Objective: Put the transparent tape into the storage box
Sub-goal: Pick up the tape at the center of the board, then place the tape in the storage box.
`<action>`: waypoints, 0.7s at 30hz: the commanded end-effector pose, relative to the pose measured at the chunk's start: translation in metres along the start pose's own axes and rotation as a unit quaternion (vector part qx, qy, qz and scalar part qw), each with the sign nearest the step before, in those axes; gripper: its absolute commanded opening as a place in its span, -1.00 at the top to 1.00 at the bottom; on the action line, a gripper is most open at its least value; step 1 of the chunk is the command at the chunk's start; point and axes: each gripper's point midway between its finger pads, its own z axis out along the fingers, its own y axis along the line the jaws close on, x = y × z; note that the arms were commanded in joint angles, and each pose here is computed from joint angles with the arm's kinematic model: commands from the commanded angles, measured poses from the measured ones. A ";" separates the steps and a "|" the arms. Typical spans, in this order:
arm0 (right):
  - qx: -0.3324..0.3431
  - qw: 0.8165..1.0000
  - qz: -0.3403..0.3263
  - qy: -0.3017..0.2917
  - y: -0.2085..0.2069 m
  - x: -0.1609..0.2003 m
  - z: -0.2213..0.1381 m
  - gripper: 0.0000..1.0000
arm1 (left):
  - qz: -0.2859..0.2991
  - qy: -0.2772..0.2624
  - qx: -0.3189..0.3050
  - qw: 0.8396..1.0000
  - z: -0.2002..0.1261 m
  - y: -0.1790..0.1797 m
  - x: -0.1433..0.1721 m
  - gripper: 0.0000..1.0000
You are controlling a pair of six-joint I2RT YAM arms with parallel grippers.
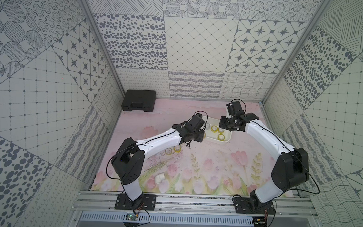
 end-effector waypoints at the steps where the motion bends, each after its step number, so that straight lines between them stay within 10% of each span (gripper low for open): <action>1: -0.007 0.999 0.009 -0.032 0.002 -0.017 -0.011 0.32 | 0.058 0.029 -0.007 0.998 0.006 0.001 -0.017 0.91; 21: -0.050 0.997 0.045 0.029 -0.013 0.003 0.032 0.32 | 0.059 0.113 0.045 0.991 0.135 -0.017 0.015 0.92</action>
